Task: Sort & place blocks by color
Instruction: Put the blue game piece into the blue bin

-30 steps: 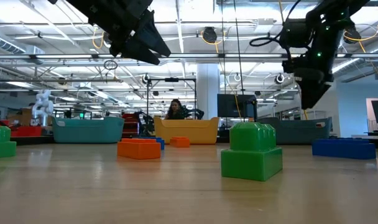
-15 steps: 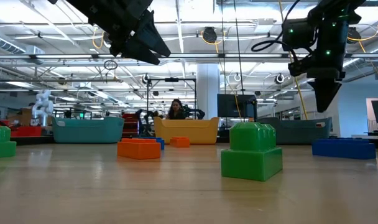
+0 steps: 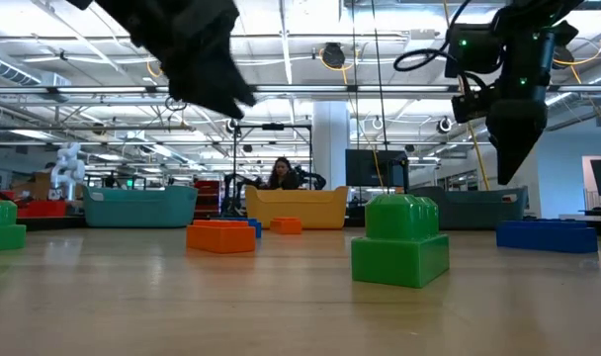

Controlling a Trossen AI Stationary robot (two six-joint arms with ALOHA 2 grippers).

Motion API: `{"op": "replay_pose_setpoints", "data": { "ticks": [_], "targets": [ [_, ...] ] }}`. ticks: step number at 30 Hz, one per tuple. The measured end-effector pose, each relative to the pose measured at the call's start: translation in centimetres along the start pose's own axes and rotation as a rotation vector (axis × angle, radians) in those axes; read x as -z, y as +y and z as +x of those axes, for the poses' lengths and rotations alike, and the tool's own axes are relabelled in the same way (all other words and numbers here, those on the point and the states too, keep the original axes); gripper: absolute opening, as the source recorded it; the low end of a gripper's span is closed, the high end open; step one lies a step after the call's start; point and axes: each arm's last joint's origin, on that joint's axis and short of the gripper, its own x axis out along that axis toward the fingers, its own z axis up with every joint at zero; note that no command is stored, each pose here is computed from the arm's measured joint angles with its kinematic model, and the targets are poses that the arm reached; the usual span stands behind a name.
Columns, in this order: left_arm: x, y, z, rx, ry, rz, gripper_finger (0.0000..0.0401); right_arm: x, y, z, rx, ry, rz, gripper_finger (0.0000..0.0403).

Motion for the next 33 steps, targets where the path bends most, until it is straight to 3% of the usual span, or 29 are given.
{"op": "replay_pose_setpoints", "data": {
  "ticks": [3, 8, 14, 27, 33],
  "targets": [
    [0.5, 1.1, 0.4, 0.001, 0.099, 0.018, 0.0274, -0.5, 0.4, 0.0, -0.018, -0.056, -0.028, 0.0274],
    [0.9, 3.1, 1.2, 0.022, 0.219, -0.026, 0.0274, -2.4, 1.4, -1.0, -0.139, -0.298, -0.101, 0.0274],
    [0.7, 5.1, 1.7, 0.04, 0.271, -0.054, 0.0274, -4.0, 2.4, -1.9, -0.229, -0.503, -0.141, 0.0274],
    [0.4, 4.8, 4.7, 0.081, 0.336, 0.121, 0.0274, -4.8, 4.3, -1.1, -0.297, -0.887, -0.263, 0.0274],
    [-1.1, 4.8, 5.9, 0.078, 0.497, 0.283, 0.0274, -4.5, 4.3, -0.5, -0.299, -0.909, -0.324, 0.0274]
  ]
}}
